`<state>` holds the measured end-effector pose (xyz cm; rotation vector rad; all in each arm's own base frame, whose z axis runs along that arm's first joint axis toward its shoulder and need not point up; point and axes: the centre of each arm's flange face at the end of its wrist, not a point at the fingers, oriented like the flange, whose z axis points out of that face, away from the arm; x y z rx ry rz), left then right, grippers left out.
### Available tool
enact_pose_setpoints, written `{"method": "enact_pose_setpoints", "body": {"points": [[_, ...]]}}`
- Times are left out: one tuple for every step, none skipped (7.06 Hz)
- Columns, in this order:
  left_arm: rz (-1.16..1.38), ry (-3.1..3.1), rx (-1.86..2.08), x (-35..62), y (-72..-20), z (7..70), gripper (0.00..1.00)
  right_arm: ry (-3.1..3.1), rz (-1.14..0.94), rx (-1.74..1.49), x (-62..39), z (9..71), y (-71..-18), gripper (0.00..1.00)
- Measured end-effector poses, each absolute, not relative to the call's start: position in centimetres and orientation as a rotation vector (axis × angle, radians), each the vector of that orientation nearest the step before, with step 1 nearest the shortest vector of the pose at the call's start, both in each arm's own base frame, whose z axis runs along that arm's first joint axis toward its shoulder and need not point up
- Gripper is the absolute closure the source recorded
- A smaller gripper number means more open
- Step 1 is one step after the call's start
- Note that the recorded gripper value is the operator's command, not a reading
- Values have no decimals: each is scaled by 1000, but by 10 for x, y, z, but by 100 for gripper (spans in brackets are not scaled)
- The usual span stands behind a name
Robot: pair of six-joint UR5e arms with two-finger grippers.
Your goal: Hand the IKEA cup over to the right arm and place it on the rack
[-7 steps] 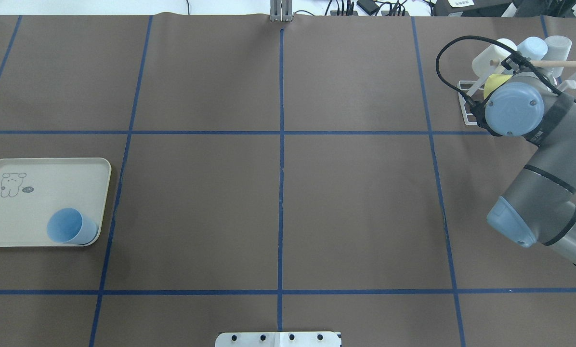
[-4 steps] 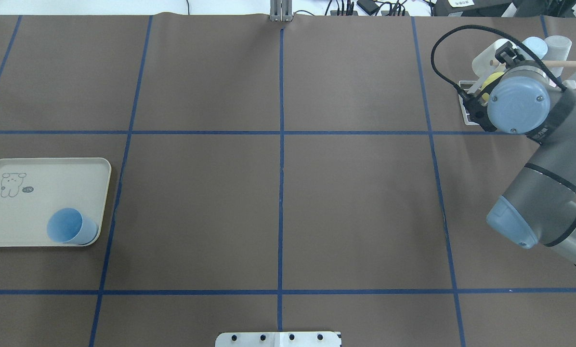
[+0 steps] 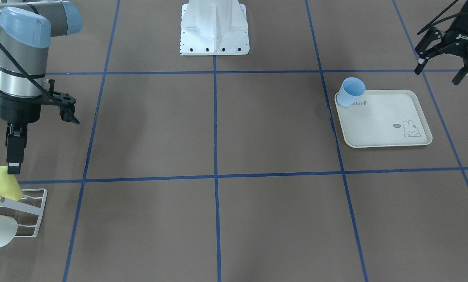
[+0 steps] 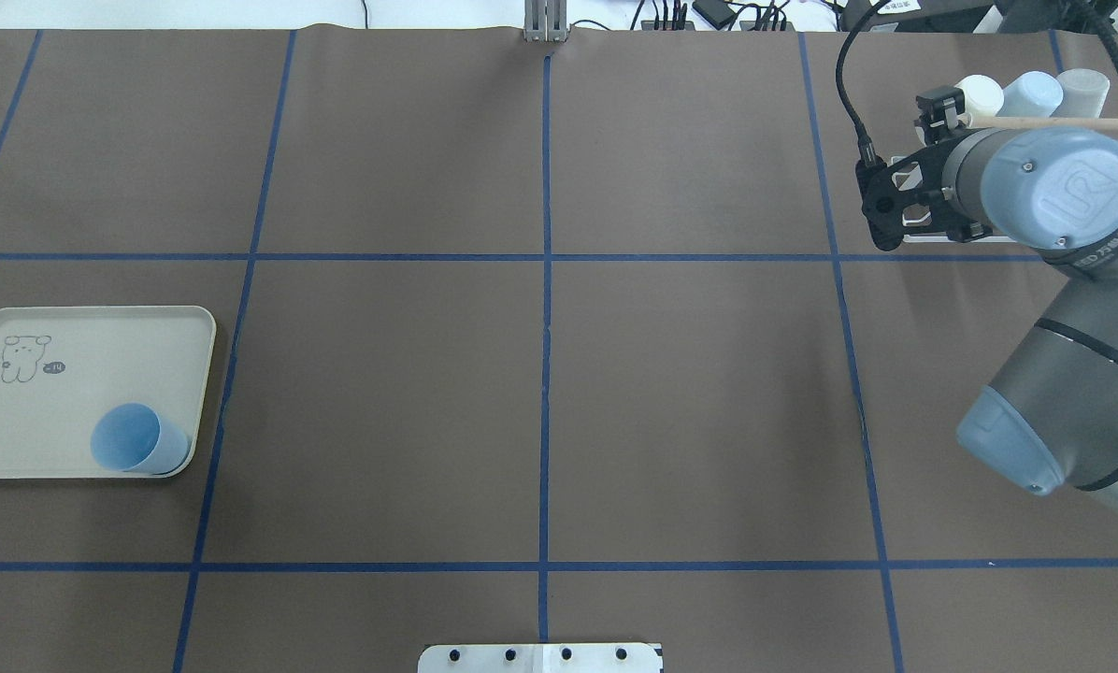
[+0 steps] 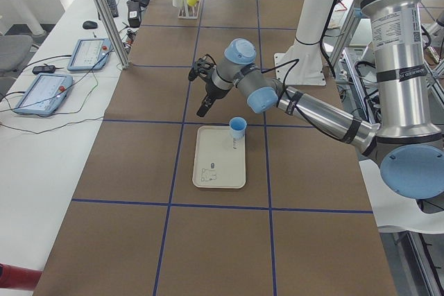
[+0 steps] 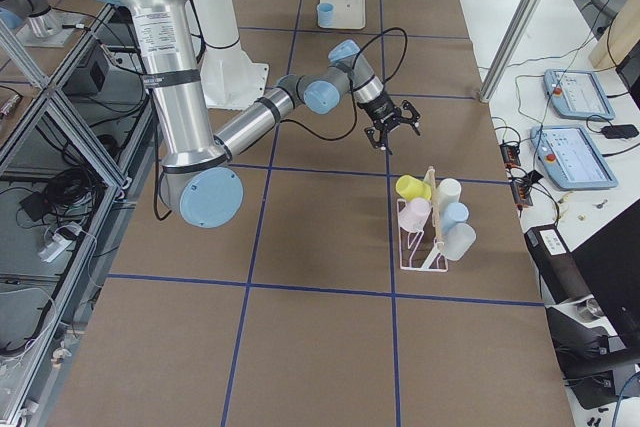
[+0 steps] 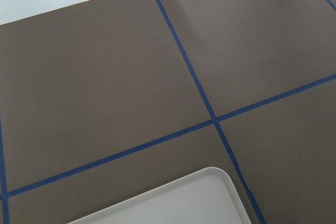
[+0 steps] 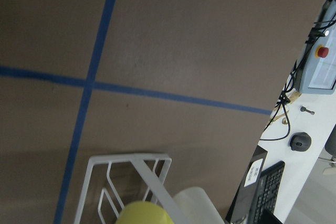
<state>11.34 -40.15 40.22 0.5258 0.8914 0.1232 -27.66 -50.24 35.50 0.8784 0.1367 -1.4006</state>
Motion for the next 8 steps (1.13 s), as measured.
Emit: {"method": "enact_pose_setpoints", "body": {"points": [[90, 916, 516, 136, -399, 409, 0, -29, -1268, 966, -281, 345, -495, 1], [59, 937, 507, 159, -395, 417, 0, -192, -1127, 1026, -284, 332, -486, 1], [39, 949, 492, 179, -388, 424, 0, -352, -982, 1057, -290, 315, -474, 1], [21, 949, 468, 196, -379, 430, 0, -489, -866, 1059, -300, 296, -460, 1], [-3, 939, 441, 217, -368, 438, 0, -594, -787, 1052, -310, 278, -444, 1], [-16, 919, 415, 236, -355, 449, 0, -667, -750, 1038, -317, 266, -433, 1], [-14, 900, 396, 244, -344, 461, 0, -717, -747, 1019, -322, 261, -426, 1], [-4, 885, 383, 246, -331, 474, 0, -748, -754, 1003, -324, 260, -422, 1]]}}
